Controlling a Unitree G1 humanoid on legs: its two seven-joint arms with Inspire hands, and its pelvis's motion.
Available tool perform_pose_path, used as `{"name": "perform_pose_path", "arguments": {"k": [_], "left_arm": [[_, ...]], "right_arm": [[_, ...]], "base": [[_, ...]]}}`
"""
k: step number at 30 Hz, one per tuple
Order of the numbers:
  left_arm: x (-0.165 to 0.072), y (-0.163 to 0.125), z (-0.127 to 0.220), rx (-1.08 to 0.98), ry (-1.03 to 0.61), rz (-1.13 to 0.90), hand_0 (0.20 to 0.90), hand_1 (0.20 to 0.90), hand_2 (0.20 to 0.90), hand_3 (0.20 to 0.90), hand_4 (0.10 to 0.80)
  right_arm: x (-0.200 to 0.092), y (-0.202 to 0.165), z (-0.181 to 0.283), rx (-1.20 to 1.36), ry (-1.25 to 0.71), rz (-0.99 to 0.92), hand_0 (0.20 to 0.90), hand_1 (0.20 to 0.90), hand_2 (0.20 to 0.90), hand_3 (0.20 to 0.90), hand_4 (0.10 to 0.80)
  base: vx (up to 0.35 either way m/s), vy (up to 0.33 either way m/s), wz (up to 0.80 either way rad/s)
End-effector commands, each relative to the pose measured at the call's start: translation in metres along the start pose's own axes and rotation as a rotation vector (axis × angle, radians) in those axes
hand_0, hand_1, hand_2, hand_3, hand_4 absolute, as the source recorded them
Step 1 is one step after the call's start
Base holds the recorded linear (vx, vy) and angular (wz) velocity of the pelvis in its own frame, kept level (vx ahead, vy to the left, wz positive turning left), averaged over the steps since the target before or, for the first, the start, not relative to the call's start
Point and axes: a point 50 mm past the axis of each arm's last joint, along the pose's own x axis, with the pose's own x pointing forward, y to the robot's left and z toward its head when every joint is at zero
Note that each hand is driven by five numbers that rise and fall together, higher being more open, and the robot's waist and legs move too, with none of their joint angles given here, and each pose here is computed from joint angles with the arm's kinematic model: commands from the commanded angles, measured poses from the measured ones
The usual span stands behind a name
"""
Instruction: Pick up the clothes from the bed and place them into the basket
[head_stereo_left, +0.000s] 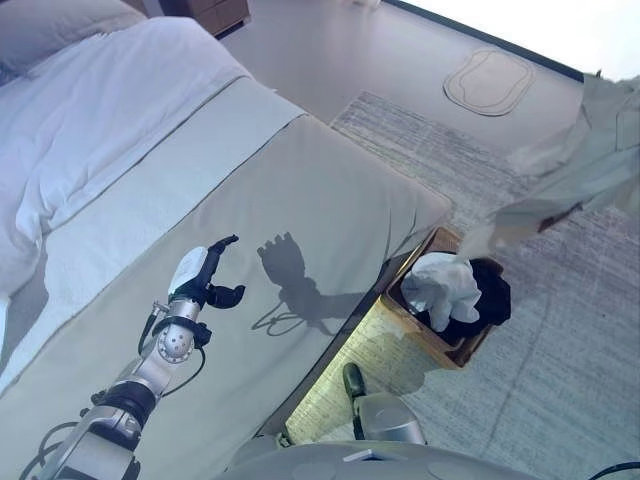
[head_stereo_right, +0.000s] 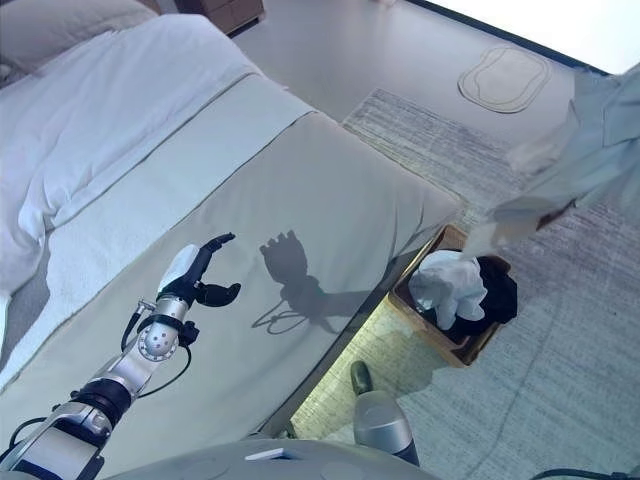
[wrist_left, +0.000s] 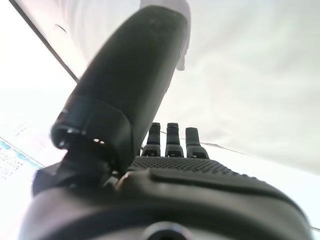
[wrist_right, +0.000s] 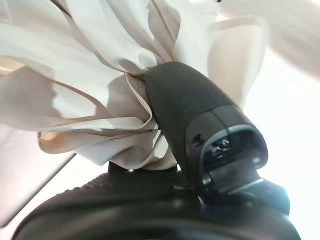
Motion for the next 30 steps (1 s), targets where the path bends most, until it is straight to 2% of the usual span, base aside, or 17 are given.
{"name": "perform_pose_path", "arguments": {"k": [1,16,30], "left_arm": [[0.001,0.026,-0.004,0.044,-0.039,0.077,0.900,0.900,0.900,0.900,0.800],[0.004,0.029,-0.003,0.044,-0.033,0.055,0.900,0.900,0.900,0.900,0.800],[0.008,0.030,0.006,0.043,-0.061,0.030,0.900,0.900,0.900,0.900,0.800]], "right_arm": [[-0.009,-0.044,0.039,-0.036,-0.188,-0.171,0.300,0.300,0.300,0.200,0.100],[-0.006,-0.001,-0.027,-0.088,0.021,-0.009,0.300,0.300,0.300,0.200,0.100],[-0.008,0.029,-0.056,-0.168,0.100,0.058,0.300,0.300,0.300,0.200,0.100]], "base": [[0.000,0.000,0.00],[0.009,-0.031,0.01],[-0.018,-0.028,0.05]]}}
